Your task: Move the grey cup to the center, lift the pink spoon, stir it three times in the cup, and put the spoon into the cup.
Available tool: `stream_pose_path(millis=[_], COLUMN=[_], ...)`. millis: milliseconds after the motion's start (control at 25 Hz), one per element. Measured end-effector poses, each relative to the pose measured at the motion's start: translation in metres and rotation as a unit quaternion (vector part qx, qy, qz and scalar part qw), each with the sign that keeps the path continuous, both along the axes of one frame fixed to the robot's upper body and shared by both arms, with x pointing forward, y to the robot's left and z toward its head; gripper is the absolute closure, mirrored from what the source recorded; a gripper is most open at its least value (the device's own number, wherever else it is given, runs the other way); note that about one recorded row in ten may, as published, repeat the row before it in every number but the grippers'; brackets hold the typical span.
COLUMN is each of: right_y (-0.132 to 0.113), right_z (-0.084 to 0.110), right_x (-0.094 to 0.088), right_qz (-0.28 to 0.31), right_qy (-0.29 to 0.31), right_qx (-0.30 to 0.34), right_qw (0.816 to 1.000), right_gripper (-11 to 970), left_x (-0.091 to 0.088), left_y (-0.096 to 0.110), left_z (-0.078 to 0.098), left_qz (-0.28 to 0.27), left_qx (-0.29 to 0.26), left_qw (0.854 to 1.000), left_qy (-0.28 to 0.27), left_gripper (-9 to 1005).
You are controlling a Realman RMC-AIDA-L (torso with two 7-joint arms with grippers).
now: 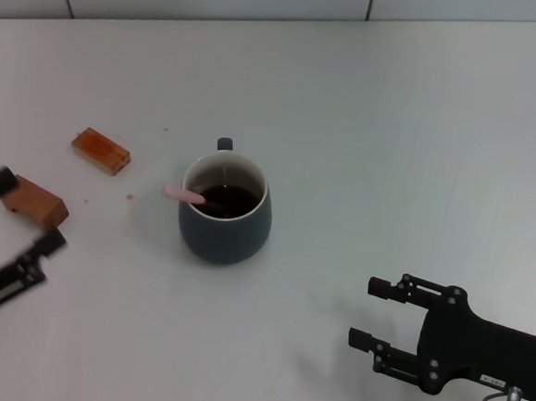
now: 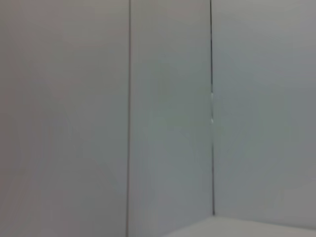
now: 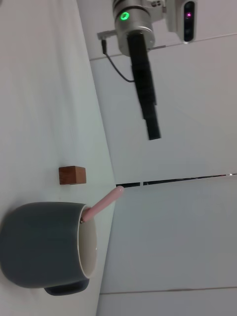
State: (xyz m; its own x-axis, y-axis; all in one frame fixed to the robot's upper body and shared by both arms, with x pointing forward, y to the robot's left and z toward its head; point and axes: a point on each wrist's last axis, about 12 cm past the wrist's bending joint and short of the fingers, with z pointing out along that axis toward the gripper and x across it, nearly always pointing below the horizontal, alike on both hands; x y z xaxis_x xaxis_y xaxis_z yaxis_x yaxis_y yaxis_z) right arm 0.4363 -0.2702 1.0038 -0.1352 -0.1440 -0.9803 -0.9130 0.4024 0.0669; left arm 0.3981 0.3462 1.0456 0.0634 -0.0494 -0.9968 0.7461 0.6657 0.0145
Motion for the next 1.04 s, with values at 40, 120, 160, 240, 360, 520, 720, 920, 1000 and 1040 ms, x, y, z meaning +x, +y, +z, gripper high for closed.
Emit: stream_pose_path(millis=[40, 120, 160, 240, 360, 520, 720, 920, 1000, 1040], right_y=[0.0, 0.001, 0.002, 0.002, 0.002, 0.002, 0.003, 0.004, 0.004, 0.004], right_z=[0.0, 0.0, 0.001, 0.001, 0.0, -0.001, -0.002, -0.002, -0.002, -0.002], right_x=[0.0, 0.001, 0.001, 0.001, 0.0, -0.001, -0.002, -0.003, -0.003, -0.003], right_qz=[0.0, 0.003, 0.004, 0.005, 0.004, 0.003, 0.004, 0.004, 0.004, 0.004], right_qy=[0.0, -0.001, -0.001, -0.001, 0.0, 0.002, 0.004, 0.005, 0.005, 0.005], right_qx=[0.0, 0.0, 0.0, 0.001, 0.002, 0.001, 0.002, 0.002, 0.002, 0.002], right_qw=[1.0, 1.0, 1.0, 1.0, 1.0, 1.0, 1.0, 1.0, 1.0, 1.0], right_gripper=[283, 283, 283, 283, 283, 283, 283, 283, 283, 283], left_x=[0.0, -0.004, -0.004, -0.004, -0.009, -0.007, -0.004, -0.003, -0.003, -0.003], left_y=[0.0, -0.005, -0.005, -0.005, -0.024, -0.029, -0.031, -0.03, -0.029, -0.029], left_z=[0.0, -0.006, -0.006, -0.006, -0.026, -0.034, -0.034, -0.035, -0.037, -0.037], left_qz=[0.0, -0.005, -0.005, -0.005, -0.049, -0.057, -0.056, -0.053, -0.05, -0.05], left_qx=[0.0, 0.006, 0.006, 0.006, 0.03, 0.045, 0.044, 0.051, 0.057, 0.058], left_qw=[1.0, 1.0, 1.0, 1.0, 0.997, 0.994, 0.994, 0.994, 0.993, 0.993], left_qy=[0.0, 0.008, 0.008, 0.008, 0.06, 0.083, 0.084, 0.085, 0.087, 0.086], left_gripper=[309, 268, 251, 216, 174, 147, 147, 147, 147, 147])
